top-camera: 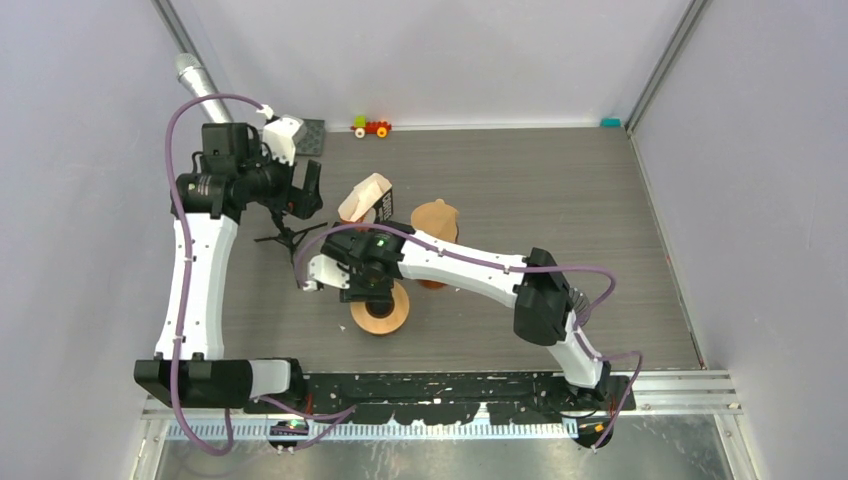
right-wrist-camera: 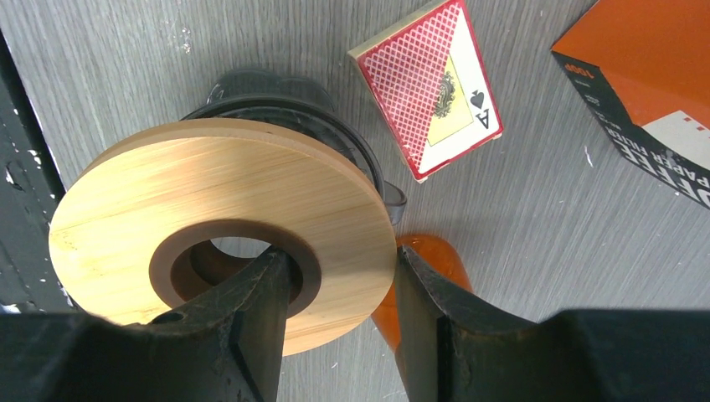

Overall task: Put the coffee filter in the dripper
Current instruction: Place the dripper holder onto the coffee server.

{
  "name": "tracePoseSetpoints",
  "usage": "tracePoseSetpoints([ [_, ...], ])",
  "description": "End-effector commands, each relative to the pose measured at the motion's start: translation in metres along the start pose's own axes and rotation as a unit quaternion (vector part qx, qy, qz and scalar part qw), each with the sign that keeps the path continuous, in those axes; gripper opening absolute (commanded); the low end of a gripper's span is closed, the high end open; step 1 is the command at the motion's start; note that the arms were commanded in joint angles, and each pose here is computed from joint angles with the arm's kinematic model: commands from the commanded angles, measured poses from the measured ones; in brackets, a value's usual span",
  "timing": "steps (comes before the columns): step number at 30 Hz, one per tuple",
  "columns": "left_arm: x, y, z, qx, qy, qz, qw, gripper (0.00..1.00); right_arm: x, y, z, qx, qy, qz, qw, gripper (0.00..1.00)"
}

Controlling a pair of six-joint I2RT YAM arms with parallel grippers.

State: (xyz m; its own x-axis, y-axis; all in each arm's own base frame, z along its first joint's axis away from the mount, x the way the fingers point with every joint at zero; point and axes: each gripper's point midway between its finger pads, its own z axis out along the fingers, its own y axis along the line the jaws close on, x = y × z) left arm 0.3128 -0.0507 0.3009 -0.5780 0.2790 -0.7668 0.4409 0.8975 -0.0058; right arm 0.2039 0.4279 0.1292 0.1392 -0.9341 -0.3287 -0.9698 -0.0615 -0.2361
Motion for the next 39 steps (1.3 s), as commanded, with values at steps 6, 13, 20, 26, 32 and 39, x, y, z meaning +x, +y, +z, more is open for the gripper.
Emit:
tracePoseSetpoints([
  [6,-0.017,-0.011,-0.017,0.019,-0.049,0.028,0.998,1.00,-0.002,-0.011,-0.004,0.008,0.011,0.008,1.000,0.08],
  [13,-0.006,-0.025,-0.005,0.065,-0.039,0.021,0.997,1.00,-0.004,-0.016,0.002,0.003,0.011,0.019,1.000,0.09],
  [20,0.000,-0.031,0.001,0.086,-0.033,0.016,0.996,1.00,-0.003,-0.020,0.006,0.002,0.012,0.024,1.000,0.10],
  [26,0.001,-0.033,0.002,0.094,-0.032,0.016,0.995,1.00,-0.003,-0.019,0.011,0.000,0.016,0.025,1.000,0.12],
  [32,0.002,-0.035,0.003,0.100,-0.029,0.014,0.994,1.00,-0.005,-0.019,0.012,-0.004,0.017,0.029,0.999,0.14],
  [39,0.002,-0.035,0.003,0.102,-0.030,0.016,0.994,1.00,-0.002,-0.018,0.015,-0.004,0.024,0.030,0.999,0.20],
])
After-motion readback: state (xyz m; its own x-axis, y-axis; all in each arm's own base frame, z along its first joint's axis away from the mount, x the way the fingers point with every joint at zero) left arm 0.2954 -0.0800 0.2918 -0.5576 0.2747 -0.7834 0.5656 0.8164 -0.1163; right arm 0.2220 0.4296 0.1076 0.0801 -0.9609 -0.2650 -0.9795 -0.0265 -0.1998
